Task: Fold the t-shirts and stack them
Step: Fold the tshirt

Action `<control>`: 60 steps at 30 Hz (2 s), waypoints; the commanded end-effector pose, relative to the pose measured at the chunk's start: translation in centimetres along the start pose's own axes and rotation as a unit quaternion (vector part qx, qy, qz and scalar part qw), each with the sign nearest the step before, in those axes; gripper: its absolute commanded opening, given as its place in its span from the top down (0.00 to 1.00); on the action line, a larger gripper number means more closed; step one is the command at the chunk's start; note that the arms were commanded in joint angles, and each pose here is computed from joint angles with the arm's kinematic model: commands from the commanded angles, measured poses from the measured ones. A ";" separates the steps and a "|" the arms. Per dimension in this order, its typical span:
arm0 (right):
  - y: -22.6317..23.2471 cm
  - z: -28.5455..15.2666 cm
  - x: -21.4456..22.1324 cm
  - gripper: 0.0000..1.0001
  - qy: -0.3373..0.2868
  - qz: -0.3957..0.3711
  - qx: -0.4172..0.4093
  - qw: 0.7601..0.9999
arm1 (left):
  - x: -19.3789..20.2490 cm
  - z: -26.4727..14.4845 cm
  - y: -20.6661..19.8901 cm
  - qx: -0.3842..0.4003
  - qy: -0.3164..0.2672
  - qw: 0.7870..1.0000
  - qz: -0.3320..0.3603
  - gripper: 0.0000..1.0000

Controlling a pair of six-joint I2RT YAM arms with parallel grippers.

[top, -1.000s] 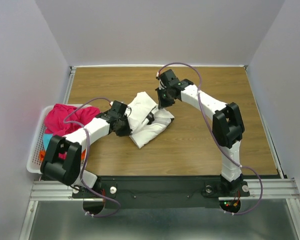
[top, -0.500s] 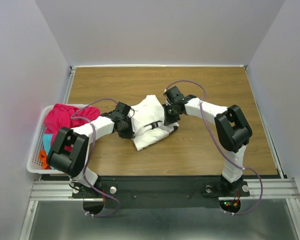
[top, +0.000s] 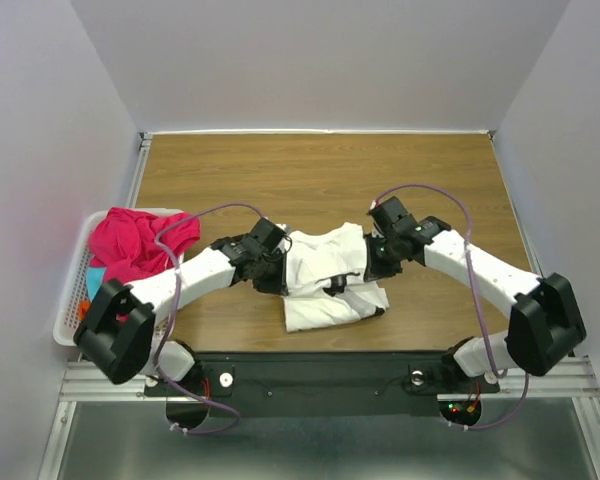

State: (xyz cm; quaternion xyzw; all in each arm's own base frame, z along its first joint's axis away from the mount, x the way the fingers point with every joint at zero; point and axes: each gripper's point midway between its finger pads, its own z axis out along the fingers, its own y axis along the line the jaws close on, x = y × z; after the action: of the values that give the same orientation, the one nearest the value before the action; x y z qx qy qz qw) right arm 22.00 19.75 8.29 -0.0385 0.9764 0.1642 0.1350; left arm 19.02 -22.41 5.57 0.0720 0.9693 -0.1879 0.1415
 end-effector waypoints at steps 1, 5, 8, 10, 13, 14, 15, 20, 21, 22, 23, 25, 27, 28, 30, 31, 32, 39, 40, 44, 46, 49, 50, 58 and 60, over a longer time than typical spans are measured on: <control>0.3 -5.1 -3.2 0.99 -0.078 -0.026 0.023 0.996 | -3.6 -4.4 -1.6 0.010 -0.075 0.997 -0.006 1.00; 0.0 -8.3 -4.7 0.99 -0.109 -0.039 0.052 0.992 | -4.9 -6.6 -3.2 0.035 -0.095 0.995 0.000 1.00; 0.5 -10.4 -6.0 0.99 -0.132 -0.045 0.054 0.989 | -5.8 -7.9 -3.6 0.030 -0.106 0.994 0.005 1.00; 1.0 -11.7 -6.7 0.99 -0.145 -0.050 0.049 0.987 | -6.6 -8.9 -4.0 0.035 -0.121 0.992 0.006 1.00; 0.9 -12.4 -7.2 0.99 -0.151 -0.057 0.059 0.985 | -7.5 -10.0 -4.5 0.039 -0.141 0.989 0.007 1.00; 1.1 -12.7 -7.6 0.99 -0.156 -0.058 0.058 0.984 | -7.8 -10.2 -4.6 0.039 -0.145 0.989 0.006 1.00; 1.0 -12.8 -7.8 0.99 -0.160 -0.061 0.062 0.983 | -7.9 -10.3 -4.7 0.039 -0.146 0.988 0.007 1.00; 1.2 -12.7 -8.7 0.99 -0.163 -0.065 0.069 0.982 | -9.5 -11.6 -5.2 0.039 -0.171 0.984 0.005 1.00; 1.3 -12.7 -8.9 0.99 -0.165 -0.065 0.069 0.982 | -9.7 -11.7 -5.2 0.038 -0.175 0.984 0.004 1.00; 1.3 -12.7 -9.0 0.99 -0.165 -0.065 0.069 0.982 | -10.0 -12.0 -5.3 0.038 -0.181 0.983 0.003 1.00; 1.5 -12.8 -9.2 0.99 -0.166 -0.065 0.066 0.982 | -10.2 -12.2 -5.4 0.039 -0.185 0.982 0.003 1.00; 2.0 -13.0 -9.4 0.99 -0.169 -0.067 0.057 0.982 | -10.6 -12.9 -5.7 0.047 -0.198 0.979 0.000 1.00; 3.2 -13.3 -9.4 0.99 -0.167 -0.072 0.027 0.983 | -10.7 -13.7 -6.0 0.057 -0.210 0.976 -0.002 1.00; 3.6 -13.3 -9.3 0.99 -0.165 -0.075 0.014 0.983 | -10.8 -13.9 -6.2 0.063 -0.216 0.974 -0.002 1.00; 5.0 -13.4 -9.1 0.99 -0.163 -0.079 -0.024 0.983 | -10.9 -14.5 -6.3 0.070 -0.228 0.971 -0.005 1.00; 5.2 -13.2 -9.0 0.99 -0.161 -0.077 -0.031 0.984 | -11.0 -14.7 -6.3 0.071 -0.232 0.970 -0.008 1.00; 5.3 -13.0 -8.8 0.99 -0.157 -0.077 -0.036 0.984 | -11.0 -14.8 -6.1 0.069 -0.235 0.970 -0.011 1.00; 4.8 -11.8 -7.9 0.99 -0.138 -0.064 -0.033 0.988 | -11.0 -15.6 -4.5 0.052 -0.261 0.963 -0.049 1.00; 4.7 -11.7 -7.9 0.99 -0.136 -0.062 -0.032 0.988 | -10.9 -15.1 -4.1 0.047 -0.257 0.964 -0.055 1.00; 4.7 -10.8 -7.7 0.99 -0.119 -0.055 -0.040 0.991 | -10.7 -14.5 -3.2 0.038 -0.254 0.964 -0.072 1.00; 4.7 -10.5 -7.6 0.99 -0.114 -0.051 -0.044 0.991 | -10.9 -14.4 -3.0 0.036 -0.258 0.962 -0.077 1.00; 4.3 -9.7 -8.2 0.99 -0.112 -0.044 -0.040 0.992 | -11.4 -13.6 -2.5 0.031 -0.260 0.962 -0.079 1.00; 4.1 -9.4 -8.3 0.99 -0.109 -0.041 -0.037 0.992 | -11.8 -13.5 -2.0 0.026 -0.263 0.961 -0.082 1.00; 1.8 -6.8 -11.2 0.99 -0.103 -0.009 -0.015 0.995 | -15.9 -11.5 0.3 -0.009 -0.270 0.961 -0.060 1.00; 1.1 -5.9 -12.2 0.99 -0.101 0.000 -0.012 0.995 | -17.2 -10.5 0.7 -0.014 -0.267 0.962 -0.054 1.00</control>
State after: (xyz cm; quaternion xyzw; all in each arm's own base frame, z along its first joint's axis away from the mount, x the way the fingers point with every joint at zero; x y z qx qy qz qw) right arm 29.27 19.56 16.65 -0.0359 0.9641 0.1676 0.2027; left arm 29.47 -18.99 17.90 -0.0558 0.9188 -0.1918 0.3406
